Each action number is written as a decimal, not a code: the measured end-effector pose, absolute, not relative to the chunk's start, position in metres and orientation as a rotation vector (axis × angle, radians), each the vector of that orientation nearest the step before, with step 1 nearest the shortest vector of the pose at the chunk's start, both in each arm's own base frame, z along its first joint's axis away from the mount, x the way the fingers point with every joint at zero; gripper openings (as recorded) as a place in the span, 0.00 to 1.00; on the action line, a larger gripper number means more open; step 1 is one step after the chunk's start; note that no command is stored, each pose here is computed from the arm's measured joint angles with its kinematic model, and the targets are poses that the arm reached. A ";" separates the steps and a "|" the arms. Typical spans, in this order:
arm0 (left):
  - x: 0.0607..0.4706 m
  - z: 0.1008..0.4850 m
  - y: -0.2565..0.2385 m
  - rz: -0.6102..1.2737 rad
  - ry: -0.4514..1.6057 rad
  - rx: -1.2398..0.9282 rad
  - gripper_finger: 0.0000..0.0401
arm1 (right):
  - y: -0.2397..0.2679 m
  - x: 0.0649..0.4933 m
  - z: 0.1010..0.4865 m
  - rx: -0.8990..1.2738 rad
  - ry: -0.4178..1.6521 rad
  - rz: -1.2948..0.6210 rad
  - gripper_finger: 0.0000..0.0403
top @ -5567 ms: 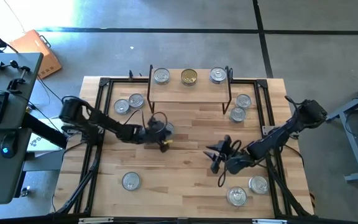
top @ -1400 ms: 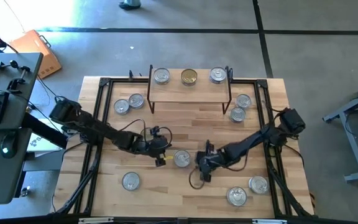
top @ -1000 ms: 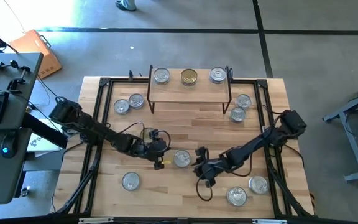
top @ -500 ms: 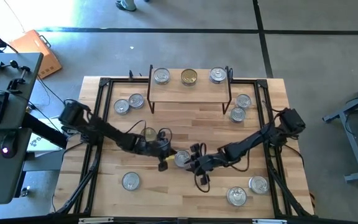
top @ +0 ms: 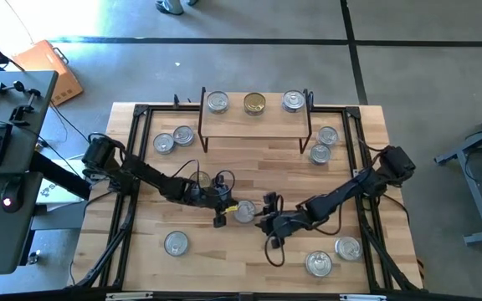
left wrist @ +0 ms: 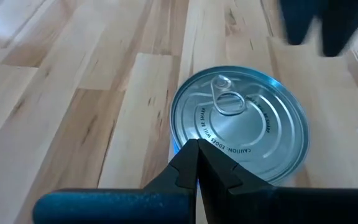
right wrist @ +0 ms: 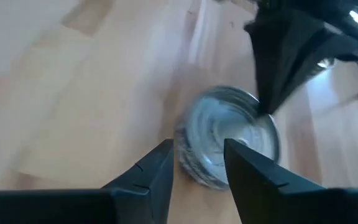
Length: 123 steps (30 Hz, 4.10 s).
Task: Stack canned seafood by type on shelf
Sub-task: Put the blue tuna can and aligned with the other blue tuna can on the shelf
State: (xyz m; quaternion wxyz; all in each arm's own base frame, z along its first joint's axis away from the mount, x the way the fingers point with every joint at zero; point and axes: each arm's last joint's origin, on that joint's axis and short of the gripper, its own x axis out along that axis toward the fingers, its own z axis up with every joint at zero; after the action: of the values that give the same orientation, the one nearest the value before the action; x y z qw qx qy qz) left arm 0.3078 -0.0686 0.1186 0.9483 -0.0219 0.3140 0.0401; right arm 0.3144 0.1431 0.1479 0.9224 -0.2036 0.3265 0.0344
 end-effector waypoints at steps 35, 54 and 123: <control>0.307 0.109 -0.066 0.142 0.670 0.033 0.00 | 0.141 0.327 0.138 -0.536 0.601 0.110 0.61; 0.304 0.113 -0.075 0.145 0.664 -0.025 0.00 | 0.141 0.326 0.136 -0.393 0.625 0.057 0.61; 0.295 0.157 -0.063 0.190 0.591 0.200 0.00 | 0.073 0.338 0.183 -0.357 0.553 -0.006 0.61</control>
State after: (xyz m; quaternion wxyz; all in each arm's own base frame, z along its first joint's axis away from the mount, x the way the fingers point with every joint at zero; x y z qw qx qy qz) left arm 0.2948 -0.0627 0.1569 0.9474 0.0982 0.2901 0.0931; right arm 0.3378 0.0734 0.1829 0.9463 -0.1754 0.2715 -0.0030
